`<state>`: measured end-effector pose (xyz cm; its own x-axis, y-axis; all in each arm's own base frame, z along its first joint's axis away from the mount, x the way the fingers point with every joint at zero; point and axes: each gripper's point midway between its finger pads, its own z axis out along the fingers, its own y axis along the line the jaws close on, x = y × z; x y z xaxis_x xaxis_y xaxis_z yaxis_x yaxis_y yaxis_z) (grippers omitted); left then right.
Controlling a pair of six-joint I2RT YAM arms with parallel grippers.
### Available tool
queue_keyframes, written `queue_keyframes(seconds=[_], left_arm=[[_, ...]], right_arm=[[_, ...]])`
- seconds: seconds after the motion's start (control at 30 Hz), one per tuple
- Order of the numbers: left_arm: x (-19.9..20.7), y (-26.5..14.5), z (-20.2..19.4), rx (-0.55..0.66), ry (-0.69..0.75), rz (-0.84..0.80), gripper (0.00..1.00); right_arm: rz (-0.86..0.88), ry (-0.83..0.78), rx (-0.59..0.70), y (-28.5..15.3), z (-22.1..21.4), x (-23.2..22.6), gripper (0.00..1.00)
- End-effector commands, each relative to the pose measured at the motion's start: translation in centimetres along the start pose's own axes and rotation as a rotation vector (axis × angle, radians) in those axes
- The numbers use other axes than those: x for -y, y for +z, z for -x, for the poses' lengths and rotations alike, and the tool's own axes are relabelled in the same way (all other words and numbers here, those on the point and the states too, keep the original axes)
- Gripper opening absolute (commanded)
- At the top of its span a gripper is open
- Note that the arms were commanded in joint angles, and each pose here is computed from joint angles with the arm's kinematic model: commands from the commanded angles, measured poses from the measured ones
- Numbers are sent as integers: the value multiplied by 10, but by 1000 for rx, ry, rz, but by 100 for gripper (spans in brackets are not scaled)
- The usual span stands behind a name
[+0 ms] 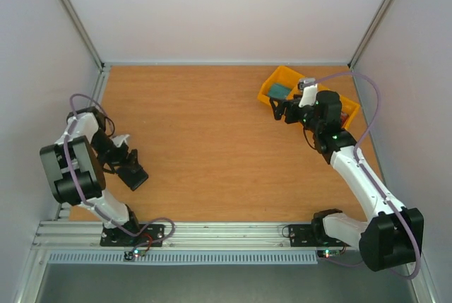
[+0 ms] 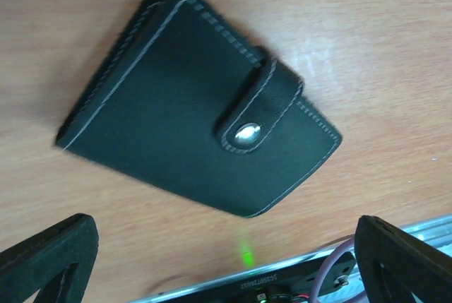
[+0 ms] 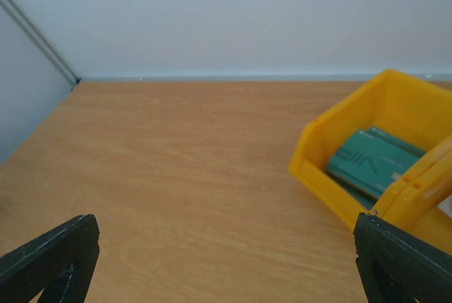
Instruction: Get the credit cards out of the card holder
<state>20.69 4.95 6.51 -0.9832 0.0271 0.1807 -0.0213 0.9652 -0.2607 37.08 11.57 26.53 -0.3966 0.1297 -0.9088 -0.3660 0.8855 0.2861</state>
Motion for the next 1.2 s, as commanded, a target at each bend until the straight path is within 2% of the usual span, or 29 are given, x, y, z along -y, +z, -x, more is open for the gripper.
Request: queue_keyframes(seconds=[0.0,0.1,0.3,0.47,0.57,0.83,1.0,1.17], left_arm=[[16,23,11,-63,58,-64,99],[23,38,23,-103,95,-64,98],[68,38,73,-60,215,-112,93],[118,47,98,-22,479,43,96],[129,45,110,27,558,117,99],[112,4,120,141,471,296,99],[107,20,99,34,407,247,99],[111,46,94,-42,390,126,99]], right_arm=[[18,-85,-13,-6,4,-23,98],[42,-105,-13,-7,5,-34,99],[48,-121,-16,-6,6,-42,98],[62,-124,-45,-4,2,-49,99],[71,-133,-54,-4,1,-53,99],[75,-148,-85,2,-7,-58,98],[76,-151,-105,8,-13,-60,99],[64,-165,-116,7,-16,-59,98]])
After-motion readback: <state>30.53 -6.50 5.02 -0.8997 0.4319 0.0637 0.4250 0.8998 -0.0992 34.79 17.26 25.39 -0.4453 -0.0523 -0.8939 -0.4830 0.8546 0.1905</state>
